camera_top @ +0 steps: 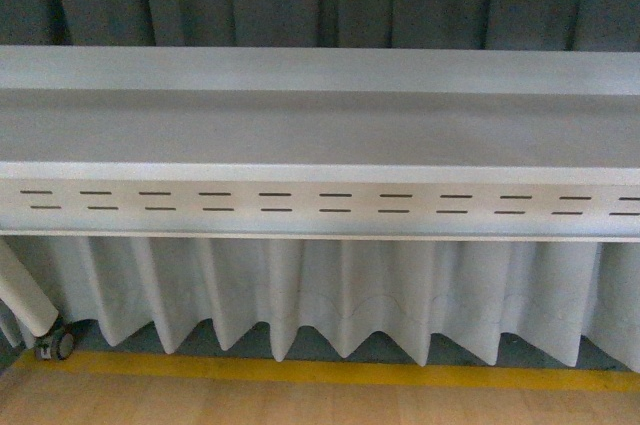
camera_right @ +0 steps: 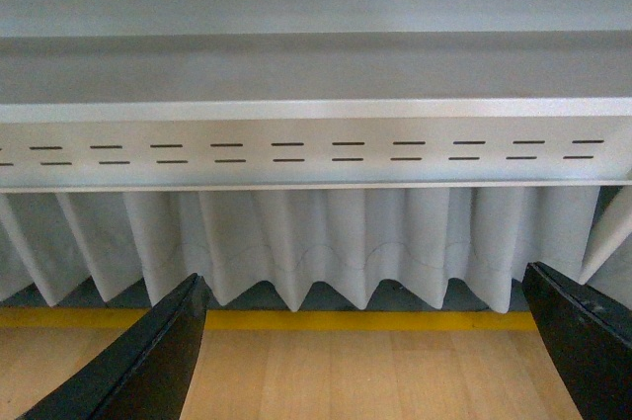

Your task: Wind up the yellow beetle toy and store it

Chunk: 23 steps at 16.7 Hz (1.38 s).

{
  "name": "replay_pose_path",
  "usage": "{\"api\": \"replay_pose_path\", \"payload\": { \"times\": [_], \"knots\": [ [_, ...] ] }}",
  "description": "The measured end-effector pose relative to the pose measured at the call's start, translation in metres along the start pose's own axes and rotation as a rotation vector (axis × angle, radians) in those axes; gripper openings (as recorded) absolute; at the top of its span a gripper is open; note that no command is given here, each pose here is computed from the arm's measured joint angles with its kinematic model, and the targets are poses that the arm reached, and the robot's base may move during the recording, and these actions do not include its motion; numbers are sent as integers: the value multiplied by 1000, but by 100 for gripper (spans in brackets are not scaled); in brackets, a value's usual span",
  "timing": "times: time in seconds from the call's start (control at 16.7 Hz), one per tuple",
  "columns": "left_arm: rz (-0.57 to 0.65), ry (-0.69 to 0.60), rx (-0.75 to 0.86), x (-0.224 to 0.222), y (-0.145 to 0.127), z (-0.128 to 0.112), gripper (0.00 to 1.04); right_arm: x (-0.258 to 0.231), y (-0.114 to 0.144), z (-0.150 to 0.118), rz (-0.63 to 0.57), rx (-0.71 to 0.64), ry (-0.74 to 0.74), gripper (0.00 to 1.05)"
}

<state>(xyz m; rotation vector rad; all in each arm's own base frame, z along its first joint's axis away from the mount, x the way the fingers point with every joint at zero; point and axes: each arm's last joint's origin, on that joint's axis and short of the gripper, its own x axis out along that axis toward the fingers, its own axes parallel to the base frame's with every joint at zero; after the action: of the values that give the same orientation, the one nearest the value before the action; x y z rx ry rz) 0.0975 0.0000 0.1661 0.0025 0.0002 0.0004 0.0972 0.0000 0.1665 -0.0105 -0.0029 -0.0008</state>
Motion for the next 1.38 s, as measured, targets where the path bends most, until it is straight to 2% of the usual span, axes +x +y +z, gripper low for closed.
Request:
{"api": "replay_pose_path", "payload": {
  "times": [1.38],
  "knots": [
    [0, 0, 0, 0, 0, 0, 98, 0, 0, 0, 0, 0, 0, 98]
  ]
}}
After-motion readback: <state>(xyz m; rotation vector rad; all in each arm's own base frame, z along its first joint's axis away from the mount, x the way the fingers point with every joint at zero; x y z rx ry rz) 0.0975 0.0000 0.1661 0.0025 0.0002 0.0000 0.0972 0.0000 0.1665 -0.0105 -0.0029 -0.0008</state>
